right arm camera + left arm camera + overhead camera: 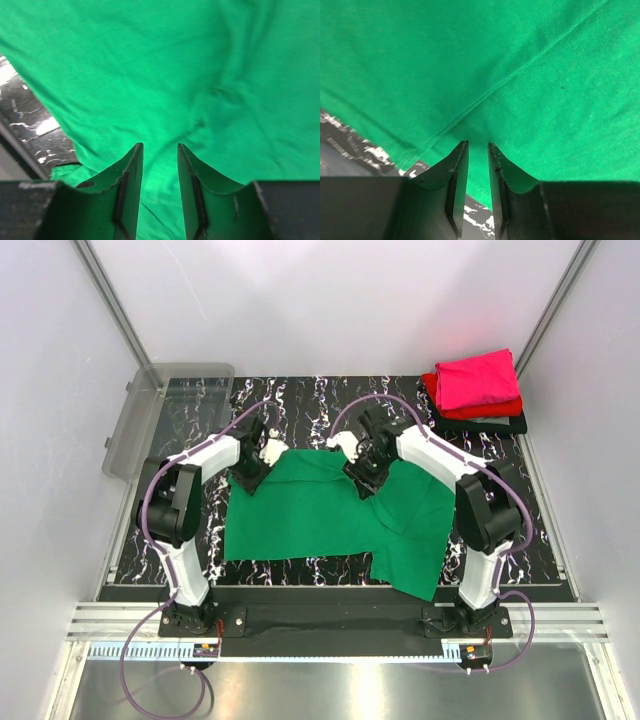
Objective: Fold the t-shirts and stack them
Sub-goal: Fold the tshirt
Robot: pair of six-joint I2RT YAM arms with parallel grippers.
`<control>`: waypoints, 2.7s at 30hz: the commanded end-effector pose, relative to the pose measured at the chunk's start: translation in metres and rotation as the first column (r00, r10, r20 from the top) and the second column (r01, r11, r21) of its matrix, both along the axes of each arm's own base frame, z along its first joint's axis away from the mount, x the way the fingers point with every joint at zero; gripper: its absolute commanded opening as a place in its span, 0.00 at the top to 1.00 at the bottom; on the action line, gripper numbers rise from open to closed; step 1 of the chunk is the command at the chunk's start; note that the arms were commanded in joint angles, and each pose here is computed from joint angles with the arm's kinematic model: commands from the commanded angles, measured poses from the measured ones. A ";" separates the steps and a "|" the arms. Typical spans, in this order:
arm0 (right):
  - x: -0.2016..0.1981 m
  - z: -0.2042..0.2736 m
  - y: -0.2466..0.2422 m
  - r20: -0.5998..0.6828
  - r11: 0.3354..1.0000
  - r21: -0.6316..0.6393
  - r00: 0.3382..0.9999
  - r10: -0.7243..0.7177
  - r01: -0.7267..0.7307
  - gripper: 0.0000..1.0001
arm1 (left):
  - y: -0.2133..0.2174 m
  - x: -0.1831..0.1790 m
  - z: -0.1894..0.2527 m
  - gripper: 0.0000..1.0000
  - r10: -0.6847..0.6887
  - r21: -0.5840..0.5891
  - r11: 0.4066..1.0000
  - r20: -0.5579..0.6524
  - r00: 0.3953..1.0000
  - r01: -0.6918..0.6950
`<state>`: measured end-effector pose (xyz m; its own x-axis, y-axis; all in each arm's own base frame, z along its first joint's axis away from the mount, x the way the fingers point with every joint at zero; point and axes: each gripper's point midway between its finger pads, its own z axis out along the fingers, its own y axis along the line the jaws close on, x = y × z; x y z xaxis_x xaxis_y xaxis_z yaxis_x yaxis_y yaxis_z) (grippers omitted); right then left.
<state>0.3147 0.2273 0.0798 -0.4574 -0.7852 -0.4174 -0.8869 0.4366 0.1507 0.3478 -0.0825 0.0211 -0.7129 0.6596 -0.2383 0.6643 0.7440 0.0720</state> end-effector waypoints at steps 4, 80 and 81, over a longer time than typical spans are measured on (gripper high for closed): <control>-0.023 -0.027 0.012 -0.174 0.999 0.021 0.984 0.034 -0.031 0.61 | -0.009 0.010 0.006 0.73 0.003 -0.037 0.999 0.030 1.000 -0.002; 0.014 -0.008 0.000 -0.116 0.997 -0.011 0.990 -0.074 0.074 1.00 | -0.011 0.011 0.003 0.73 0.007 -0.041 0.999 0.015 1.000 -0.006; 0.011 -0.008 -0.001 -0.127 0.997 -0.011 0.989 -0.075 0.074 1.00 | -0.011 0.011 0.002 0.73 0.007 -0.042 0.999 0.012 1.000 -0.006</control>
<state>0.3416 0.2155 0.0418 -0.5811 -0.7552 -0.3032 -0.8138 0.5382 0.2193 0.3496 -0.0847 0.0164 -0.7206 0.6555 -0.2261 0.6621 0.7473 0.0567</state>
